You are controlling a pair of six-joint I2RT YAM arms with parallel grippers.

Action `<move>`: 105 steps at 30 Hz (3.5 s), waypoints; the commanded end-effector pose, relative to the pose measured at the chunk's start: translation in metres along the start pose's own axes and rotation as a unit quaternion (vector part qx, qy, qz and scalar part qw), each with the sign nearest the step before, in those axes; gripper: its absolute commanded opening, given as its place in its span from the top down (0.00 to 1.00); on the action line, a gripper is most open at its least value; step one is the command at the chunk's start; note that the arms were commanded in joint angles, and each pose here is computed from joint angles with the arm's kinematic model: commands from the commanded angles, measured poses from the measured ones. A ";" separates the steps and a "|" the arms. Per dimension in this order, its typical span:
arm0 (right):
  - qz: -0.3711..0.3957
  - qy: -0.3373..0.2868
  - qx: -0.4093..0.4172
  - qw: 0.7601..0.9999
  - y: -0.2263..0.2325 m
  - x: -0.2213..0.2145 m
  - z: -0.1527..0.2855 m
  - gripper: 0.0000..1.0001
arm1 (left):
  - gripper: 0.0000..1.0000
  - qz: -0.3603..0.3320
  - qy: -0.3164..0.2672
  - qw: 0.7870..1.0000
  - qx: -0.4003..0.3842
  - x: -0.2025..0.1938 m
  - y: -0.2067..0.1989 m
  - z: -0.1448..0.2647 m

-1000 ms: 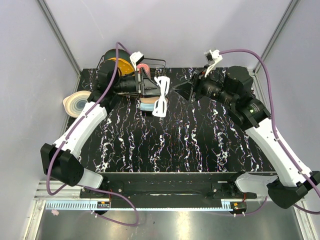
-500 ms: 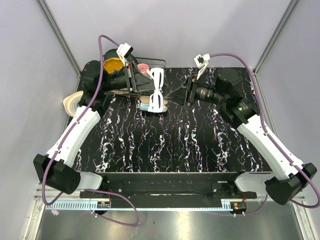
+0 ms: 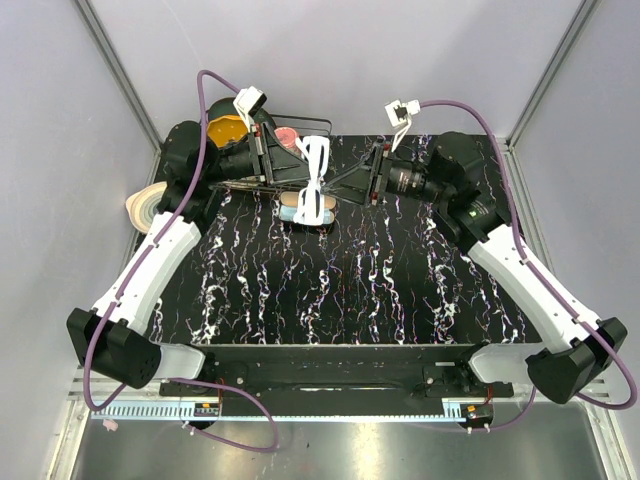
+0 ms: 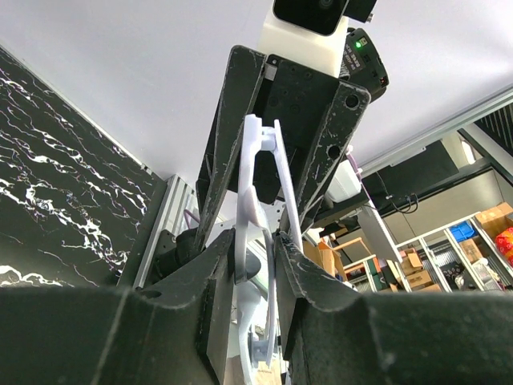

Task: Organize the sunglasses
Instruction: Pass from the left arm to the right, then move the opened sunglasses case to the center of the board.

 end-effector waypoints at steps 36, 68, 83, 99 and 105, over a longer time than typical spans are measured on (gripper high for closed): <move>-0.048 -0.032 0.058 0.997 0.000 0.007 -0.025 0.69 | 0.72 -0.048 -0.022 0.999 0.003 0.003 -0.007 0.002; -0.078 -0.026 -0.138 0.987 -0.057 -0.013 -0.002 1.00 | 0.25 -0.012 -0.157 0.941 0.299 0.026 0.098 0.113; -0.126 0.031 -0.263 0.956 -0.121 -0.060 0.008 1.00 | 0.98 0.176 -0.364 0.742 0.535 0.039 0.300 0.183; -0.150 0.038 -0.281 0.947 -0.156 -0.062 0.019 1.00 | 0.55 0.122 -0.292 0.757 0.571 0.096 0.340 0.131; -0.163 0.041 -0.278 0.946 -0.168 -0.061 0.020 1.00 | 0.55 0.131 -0.282 0.729 0.610 0.075 0.355 0.110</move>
Point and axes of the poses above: each gripper's point midway between its finger pads, its own z axis back along the fingers, its own y axis along the line the jaws close on, x = y × z, the point moved 5 cm from there along z, back along the fingers, and after that the axes turned 10 degrees about z, right-handed, at the moved point
